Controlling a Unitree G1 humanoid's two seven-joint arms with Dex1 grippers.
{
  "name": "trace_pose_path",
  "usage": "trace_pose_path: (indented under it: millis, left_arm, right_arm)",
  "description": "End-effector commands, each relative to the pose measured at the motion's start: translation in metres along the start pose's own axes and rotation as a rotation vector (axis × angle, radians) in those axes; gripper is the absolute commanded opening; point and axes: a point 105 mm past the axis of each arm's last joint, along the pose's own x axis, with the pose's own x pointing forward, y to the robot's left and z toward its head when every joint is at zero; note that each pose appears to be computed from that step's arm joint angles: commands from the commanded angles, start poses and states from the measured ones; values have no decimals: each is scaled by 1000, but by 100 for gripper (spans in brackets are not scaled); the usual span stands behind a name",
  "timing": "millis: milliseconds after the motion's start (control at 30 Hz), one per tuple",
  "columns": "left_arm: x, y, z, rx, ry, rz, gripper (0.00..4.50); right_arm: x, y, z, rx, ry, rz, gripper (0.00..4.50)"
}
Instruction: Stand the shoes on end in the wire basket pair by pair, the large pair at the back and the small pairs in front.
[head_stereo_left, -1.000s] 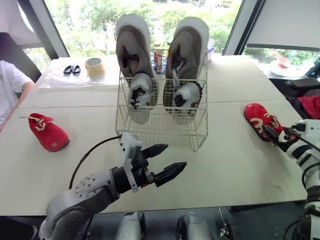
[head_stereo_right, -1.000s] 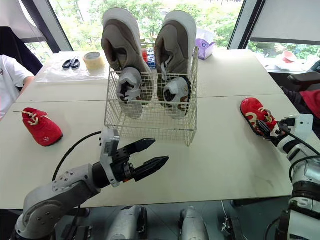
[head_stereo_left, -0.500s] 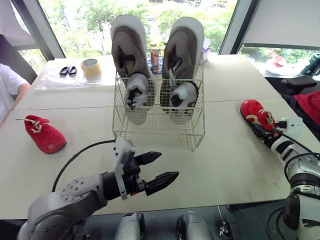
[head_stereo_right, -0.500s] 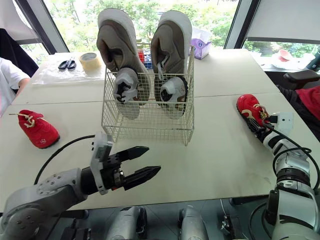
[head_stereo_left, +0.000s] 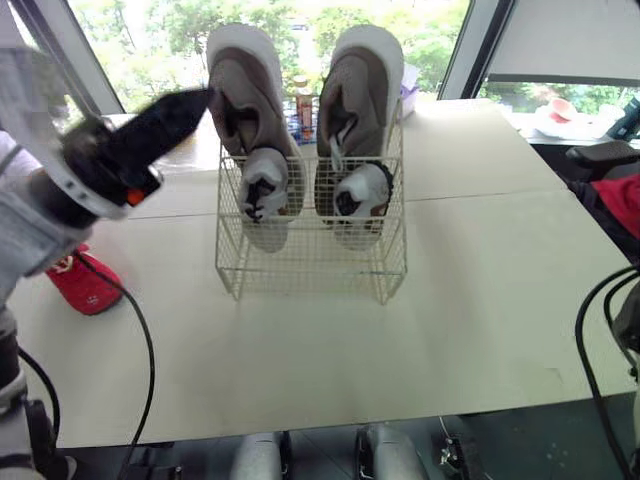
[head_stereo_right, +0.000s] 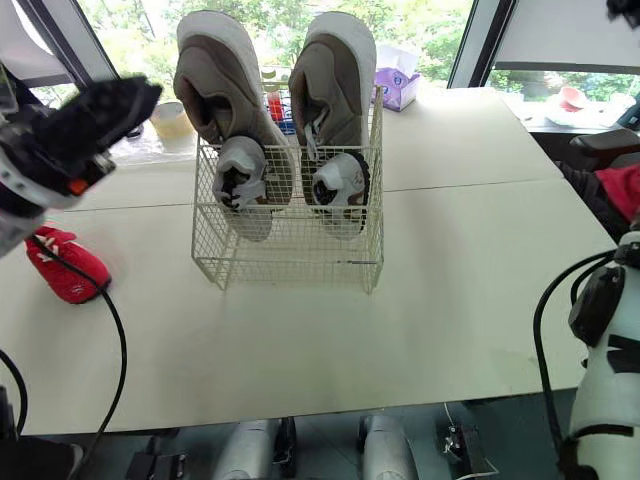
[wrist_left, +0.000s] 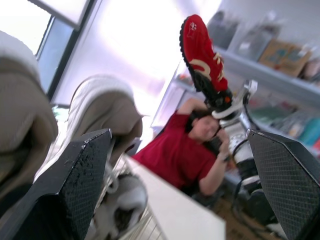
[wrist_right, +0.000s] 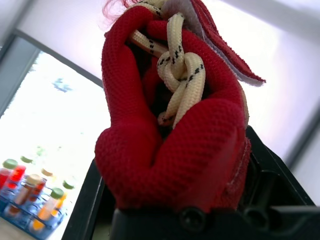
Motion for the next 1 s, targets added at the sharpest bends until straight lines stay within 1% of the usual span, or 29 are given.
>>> trace_pose_path:
  millis: [33, 167, 233, 333, 400, 467, 533, 600, 733, 800, 833, 867, 900, 1000]
  left_arm:
    - [10, -1, 21, 35, -18, -10, 450]
    - [21, -7, 35, 27, -22, -78, 450]
    - [21, -10, 34, 25, 2, -103, 450]
    - [20, -9, 28, 48, 81, -105, 450]
    - [21, -9, 28, 50, 97, -111, 450]
    - [25, -11, 17, 59, 174, -134, 450]
    - [28, -10, 8, 36, 223, -158, 450]
    - [32, -10, 8, 13, 223, -180, 450]
    - [40, -10, -3, -20, 279, -220, 450]
    - [43, -4, -7, -45, 299, -210, 450]
    - [43, -2, -7, -57, 304, -210, 397]
    - [43, 0, -7, -64, 306, -212, 369]
    - [42, -1, -6, -70, 304, -222, 328]
    - [45, -3, -6, -74, 302, -240, 179]
  right_arm:
    - [21, 37, 34, -22, -102, 201, 191]
    - [26, 102, 39, -14, -96, 484, 191]
    - [25, 116, 43, 1, -107, 537, 191]
    - [26, 137, 51, -8, -142, 612, 191]
    - [27, 144, 56, 0, -158, 635, 191]
    - [27, 148, 62, 8, -189, 649, 191]
    - [27, 155, 63, -14, -197, 673, 191]
    - [27, 158, 64, -13, -196, 684, 191]
    - [27, 169, 62, -26, -200, 720, 191]
    - [26, 174, 61, -29, -201, 737, 191]
    - [26, 176, 61, -29, -201, 740, 191]
    - [26, 177, 61, -30, -201, 742, 191]
    - [26, 178, 60, -33, -200, 744, 191]
    - [25, 179, 59, -40, -193, 746, 191]
